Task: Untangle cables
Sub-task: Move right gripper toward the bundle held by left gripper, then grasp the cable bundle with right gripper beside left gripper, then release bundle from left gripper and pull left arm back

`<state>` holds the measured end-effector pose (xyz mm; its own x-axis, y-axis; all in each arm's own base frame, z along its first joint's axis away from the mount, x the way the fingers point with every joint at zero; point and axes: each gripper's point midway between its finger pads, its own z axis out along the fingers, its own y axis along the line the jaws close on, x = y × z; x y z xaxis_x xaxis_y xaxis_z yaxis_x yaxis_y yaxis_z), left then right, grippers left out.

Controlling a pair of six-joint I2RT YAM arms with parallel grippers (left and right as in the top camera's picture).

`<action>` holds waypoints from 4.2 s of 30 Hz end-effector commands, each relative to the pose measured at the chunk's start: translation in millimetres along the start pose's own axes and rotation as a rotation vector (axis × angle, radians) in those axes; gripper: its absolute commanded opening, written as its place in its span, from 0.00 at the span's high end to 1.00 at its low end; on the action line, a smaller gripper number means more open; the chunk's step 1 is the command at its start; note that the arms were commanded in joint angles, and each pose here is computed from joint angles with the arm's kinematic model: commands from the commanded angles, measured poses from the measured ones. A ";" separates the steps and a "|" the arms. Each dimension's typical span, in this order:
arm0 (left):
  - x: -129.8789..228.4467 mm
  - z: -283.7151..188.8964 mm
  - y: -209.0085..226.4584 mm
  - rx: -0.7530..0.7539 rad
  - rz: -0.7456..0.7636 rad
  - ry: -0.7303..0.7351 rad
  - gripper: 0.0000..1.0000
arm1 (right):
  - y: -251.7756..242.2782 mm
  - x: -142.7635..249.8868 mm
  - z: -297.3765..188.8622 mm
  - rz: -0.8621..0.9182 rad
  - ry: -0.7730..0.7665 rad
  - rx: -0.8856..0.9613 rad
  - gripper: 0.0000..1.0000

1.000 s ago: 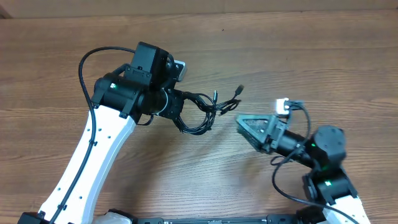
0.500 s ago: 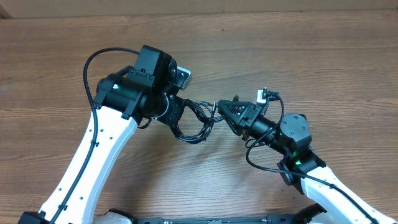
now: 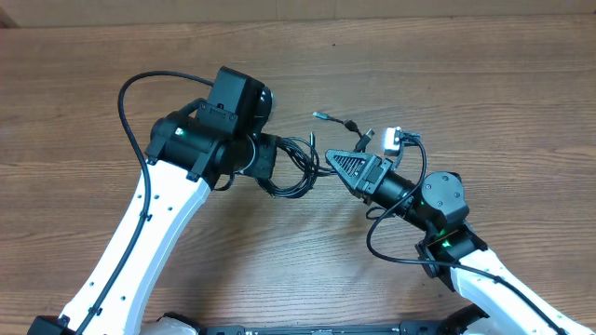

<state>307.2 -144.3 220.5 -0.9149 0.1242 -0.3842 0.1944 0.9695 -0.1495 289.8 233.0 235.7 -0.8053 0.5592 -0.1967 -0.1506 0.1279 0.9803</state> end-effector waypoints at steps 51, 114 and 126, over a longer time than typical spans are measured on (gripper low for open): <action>-17.2 -13.4 18.8 -0.077 -0.309 -0.112 0.96 | -29.7 42.7 3.4 -0.063 0.115 0.156 0.09; -2.9 -12.3 -26.4 0.114 -0.616 -0.001 0.96 | -10.6 28.2 8.2 0.292 0.014 0.091 0.42; 1.3 -12.3 -39.3 0.128 -0.607 0.011 0.96 | -9.4 34.4 9.6 0.291 0.030 0.091 0.75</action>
<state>297.1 -176.0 224.0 -0.8857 -0.4272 -0.1818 -0.3277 0.8525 -0.4073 267.8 257.7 208.0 -0.8237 0.5565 0.1087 0.1672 0.0551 0.9844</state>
